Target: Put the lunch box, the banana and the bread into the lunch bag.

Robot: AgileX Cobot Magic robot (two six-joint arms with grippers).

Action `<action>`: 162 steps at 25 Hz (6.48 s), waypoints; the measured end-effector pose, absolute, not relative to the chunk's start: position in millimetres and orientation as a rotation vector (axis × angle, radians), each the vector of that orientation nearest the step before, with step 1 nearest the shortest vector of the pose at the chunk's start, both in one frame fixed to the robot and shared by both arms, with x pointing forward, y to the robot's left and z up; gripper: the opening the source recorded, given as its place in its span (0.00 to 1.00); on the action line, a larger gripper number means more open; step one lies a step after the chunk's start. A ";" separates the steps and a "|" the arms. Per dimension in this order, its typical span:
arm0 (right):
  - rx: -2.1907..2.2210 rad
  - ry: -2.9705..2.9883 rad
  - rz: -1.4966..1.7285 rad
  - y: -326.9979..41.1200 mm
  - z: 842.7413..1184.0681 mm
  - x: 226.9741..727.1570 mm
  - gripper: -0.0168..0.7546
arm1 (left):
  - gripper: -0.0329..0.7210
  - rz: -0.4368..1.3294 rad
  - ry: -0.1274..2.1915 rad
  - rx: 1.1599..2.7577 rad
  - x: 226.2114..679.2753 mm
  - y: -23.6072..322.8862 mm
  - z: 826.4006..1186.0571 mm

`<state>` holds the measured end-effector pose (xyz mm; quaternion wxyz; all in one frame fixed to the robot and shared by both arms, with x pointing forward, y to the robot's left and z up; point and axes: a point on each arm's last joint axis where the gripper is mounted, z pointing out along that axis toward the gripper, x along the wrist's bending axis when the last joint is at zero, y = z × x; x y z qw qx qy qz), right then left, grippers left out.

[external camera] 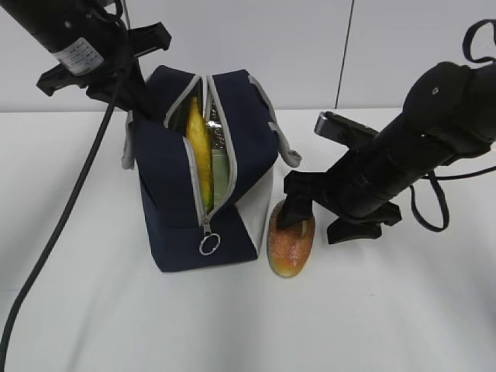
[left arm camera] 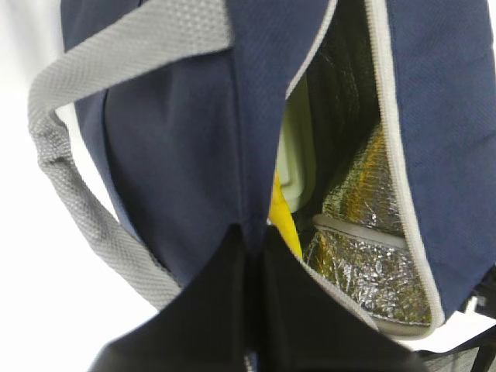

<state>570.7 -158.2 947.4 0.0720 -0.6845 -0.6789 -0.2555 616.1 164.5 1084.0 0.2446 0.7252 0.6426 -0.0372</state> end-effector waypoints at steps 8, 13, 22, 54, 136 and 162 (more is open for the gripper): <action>-2.085 -1.981 -0.804 -153.3 926.0 583.0 0.88 | 0.04 -0.102 1.754 1.980 616.1 164.5 1084.0; -2.046 -1.979 -0.842 -148.7 919.9 589.0 0.86 | 0.04 -0.102 1.754 1.980 616.1 164.5 1084.0; -2.041 -1.972 -0.854 -147.8 919.6 589.5 0.59 | 0.04 -0.102 1.755 1.981 616.0 164.5 1084.0; -1.684 -2.092 -1.436 -187.3 1085.4 582.8 0.55 | 0.04 -0.104 1.756 1.983 615.8 164.6 1083.8; -1.534 -2.442 -1.108 -128.7 1073.9 661.1 0.79 | 0.04 -0.105 1.756 1.983 615.7 164.5 1083.8; -1.537 -2.369 -0.989 -123.8 1055.0 667.7 0.03 | 0.04 -0.155 1.634 1.996 614.1 154.1 1087.1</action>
